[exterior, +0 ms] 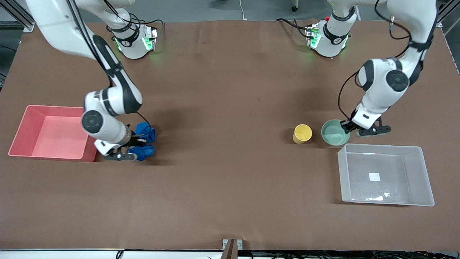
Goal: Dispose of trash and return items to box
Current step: 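Carry the cloth into the pink bin while the left gripper lowers the bowl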
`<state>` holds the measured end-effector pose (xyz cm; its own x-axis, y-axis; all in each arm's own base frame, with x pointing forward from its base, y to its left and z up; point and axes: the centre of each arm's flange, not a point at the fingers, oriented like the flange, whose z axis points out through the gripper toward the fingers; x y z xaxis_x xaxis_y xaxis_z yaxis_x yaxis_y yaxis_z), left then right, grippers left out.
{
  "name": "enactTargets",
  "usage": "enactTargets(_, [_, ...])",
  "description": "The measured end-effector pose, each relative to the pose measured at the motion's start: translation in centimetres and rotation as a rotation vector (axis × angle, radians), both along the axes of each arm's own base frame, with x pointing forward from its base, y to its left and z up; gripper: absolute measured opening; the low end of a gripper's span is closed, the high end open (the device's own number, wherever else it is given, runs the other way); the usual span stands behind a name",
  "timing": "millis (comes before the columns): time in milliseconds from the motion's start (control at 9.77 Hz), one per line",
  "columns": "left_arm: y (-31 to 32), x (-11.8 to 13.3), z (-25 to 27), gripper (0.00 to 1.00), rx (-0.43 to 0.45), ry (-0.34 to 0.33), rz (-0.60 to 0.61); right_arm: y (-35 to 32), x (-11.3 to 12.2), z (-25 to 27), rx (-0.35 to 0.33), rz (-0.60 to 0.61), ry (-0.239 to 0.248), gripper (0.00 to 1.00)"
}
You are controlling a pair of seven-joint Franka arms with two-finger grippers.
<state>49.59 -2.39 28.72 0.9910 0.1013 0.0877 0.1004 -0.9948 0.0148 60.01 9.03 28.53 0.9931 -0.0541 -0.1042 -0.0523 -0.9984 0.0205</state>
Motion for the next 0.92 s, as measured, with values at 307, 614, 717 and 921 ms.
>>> enactTargets(307, [2.8, 2.4, 9.8, 0.04, 0.004, -0.058, -0.042, -14.5, -0.2, 13.8, -0.036, 0.072, -0.037, 0.15])
enactTargets(614, [7.2, 11.1, 10.3, 0.04, 0.005, -0.117, -0.105, -30.4, -2.4, 12.4, -0.091, 0.190, -0.082, 0.15])
enactTargets(717, [8.8, 14.1, 8.6, 0.04, -0.012, -0.115, -0.122, -32.2, -2.7, 10.5, -0.103, 0.211, -0.076, 0.15])
enactTargets(921, [11.6, 18.4, 4.0, 0.04, -0.023, -0.090, -0.165, -32.3, -2.9, 5.1, -0.096, 0.210, -0.056, 0.15])
